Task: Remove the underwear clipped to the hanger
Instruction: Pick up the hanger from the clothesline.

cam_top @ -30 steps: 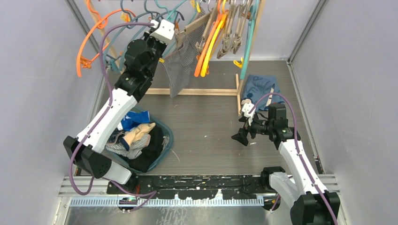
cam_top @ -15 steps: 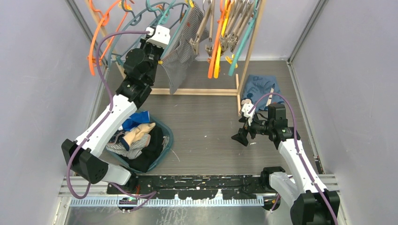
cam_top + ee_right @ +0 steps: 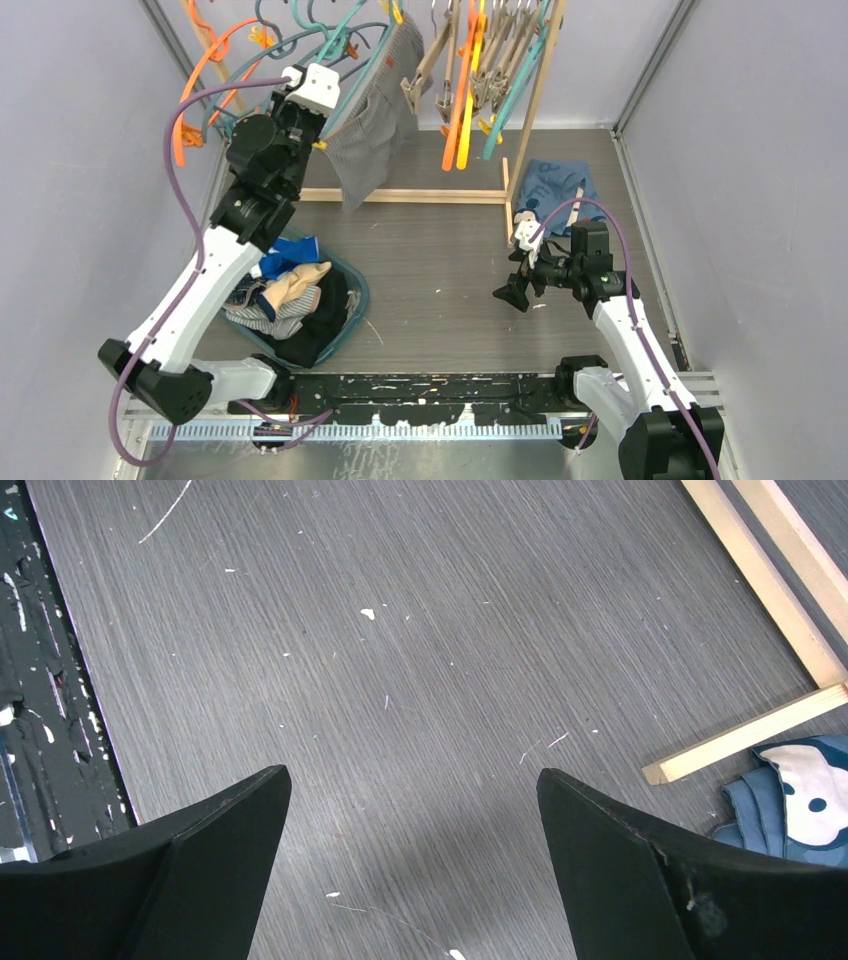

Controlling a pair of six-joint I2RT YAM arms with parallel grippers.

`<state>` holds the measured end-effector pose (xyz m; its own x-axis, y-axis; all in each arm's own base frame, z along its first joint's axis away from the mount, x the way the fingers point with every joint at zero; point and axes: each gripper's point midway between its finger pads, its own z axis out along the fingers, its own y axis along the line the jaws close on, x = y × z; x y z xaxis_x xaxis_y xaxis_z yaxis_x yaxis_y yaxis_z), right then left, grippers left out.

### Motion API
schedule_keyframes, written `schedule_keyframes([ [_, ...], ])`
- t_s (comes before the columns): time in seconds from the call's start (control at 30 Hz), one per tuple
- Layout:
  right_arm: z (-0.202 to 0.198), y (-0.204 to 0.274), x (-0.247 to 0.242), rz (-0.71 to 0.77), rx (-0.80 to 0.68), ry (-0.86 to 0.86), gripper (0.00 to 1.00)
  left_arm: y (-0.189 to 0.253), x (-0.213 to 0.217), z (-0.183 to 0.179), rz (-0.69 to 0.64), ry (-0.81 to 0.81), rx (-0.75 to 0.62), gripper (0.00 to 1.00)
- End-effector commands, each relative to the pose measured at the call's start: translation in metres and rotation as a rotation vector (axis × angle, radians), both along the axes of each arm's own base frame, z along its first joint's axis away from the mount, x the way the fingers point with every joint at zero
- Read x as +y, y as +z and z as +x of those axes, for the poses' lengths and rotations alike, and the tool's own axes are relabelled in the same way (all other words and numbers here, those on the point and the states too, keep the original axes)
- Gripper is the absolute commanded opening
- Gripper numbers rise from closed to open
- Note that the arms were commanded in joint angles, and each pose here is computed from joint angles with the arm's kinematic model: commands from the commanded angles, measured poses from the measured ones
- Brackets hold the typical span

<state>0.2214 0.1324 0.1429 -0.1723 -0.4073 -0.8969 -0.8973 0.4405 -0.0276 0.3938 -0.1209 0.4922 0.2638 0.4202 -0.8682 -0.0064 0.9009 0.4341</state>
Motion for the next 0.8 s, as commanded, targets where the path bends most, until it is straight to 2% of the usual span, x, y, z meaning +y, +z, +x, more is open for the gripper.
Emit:
schedule_keyframes([
  [0.0, 0.003, 0.013, 0.003, 0.021, -0.048, 0.019, 1.00, 0.015, 0.008, -0.041, 0.001, -0.077, 0.049, 0.00],
  [0.17, 0.003, 0.022, 0.005, 0.034, -0.059, 0.021, 1.00, -0.014, 0.003, -0.073, 0.070, -0.194, 0.195, 0.00],
  [0.47, -0.003, 0.037, 0.012, 0.072, -0.045, 0.070, 1.00, -0.048, 0.025, -0.124, 0.190, -0.234, 0.345, 0.00],
  [0.77, -0.003, 0.092, 0.020, 0.168, -0.037, 0.047, 1.00, -0.074, 0.012, -0.175, 0.283, -0.454, 0.452, 0.00],
])
